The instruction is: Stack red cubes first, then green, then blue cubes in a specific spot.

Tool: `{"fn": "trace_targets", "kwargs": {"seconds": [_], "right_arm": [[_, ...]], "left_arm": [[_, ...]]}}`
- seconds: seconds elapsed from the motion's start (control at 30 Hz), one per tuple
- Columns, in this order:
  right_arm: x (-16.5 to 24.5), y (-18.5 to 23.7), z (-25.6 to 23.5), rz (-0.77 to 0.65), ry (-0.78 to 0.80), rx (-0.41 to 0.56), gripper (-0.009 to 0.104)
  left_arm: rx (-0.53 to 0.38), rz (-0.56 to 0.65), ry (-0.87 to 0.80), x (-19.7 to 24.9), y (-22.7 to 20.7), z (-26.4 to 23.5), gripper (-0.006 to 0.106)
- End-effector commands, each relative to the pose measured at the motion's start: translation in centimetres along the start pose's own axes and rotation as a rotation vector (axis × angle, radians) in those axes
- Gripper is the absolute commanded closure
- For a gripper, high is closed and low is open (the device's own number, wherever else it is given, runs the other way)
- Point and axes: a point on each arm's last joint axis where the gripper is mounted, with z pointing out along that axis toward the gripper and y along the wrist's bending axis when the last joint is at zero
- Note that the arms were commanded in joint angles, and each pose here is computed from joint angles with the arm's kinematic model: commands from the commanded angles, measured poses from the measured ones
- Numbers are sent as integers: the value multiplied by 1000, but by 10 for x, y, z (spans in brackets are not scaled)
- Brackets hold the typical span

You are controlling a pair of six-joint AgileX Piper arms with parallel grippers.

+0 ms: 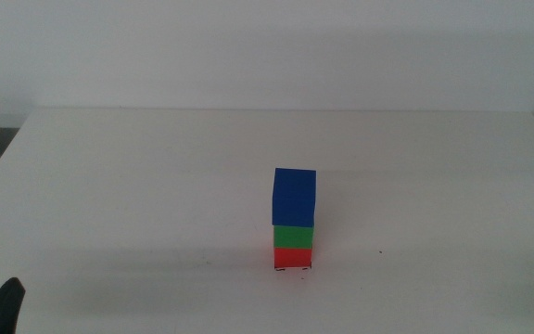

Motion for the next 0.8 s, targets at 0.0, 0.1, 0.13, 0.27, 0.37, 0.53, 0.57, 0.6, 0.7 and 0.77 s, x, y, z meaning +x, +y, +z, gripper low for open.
{"fn": "trace_targets", "kwargs": {"seconds": [0.0,0.1,0.13,0.27,0.37,0.53,0.57,0.6,0.7,0.77], "right_arm": [[-1,-1,0,-11,-34,6,7],[-9,0,0,-11,-140,-4,7],[-8,0,0,-22,-125,-1,7],[-9,0,0,-31,-133,0,7],[-9,0,0,-31,-133,0,7],[-9,0,0,-31,-133,-1,7],[-9,0,0,-31,-133,-1,7],[-9,0,0,-31,-133,-1,7],[-9,0,0,-31,-133,-1,7],[-9,0,0,-31,-133,-1,7]], "left_arm": [[-7,-4,-52,-2,1,0,7],[-4,-4,-24,1,0,1,7],[-4,-4,-24,1,0,1,7],[-7,-4,-56,-2,1,0,7],[-7,-4,-56,-2,1,0,7],[-15,43,-55,-2,1,0,7],[-15,43,-55,-2,1,0,7],[-15,43,-55,-2,1,0,7],[-15,43,-55,-2,1,0,7],[-16,49,-55,-2,1,0,7]]}}
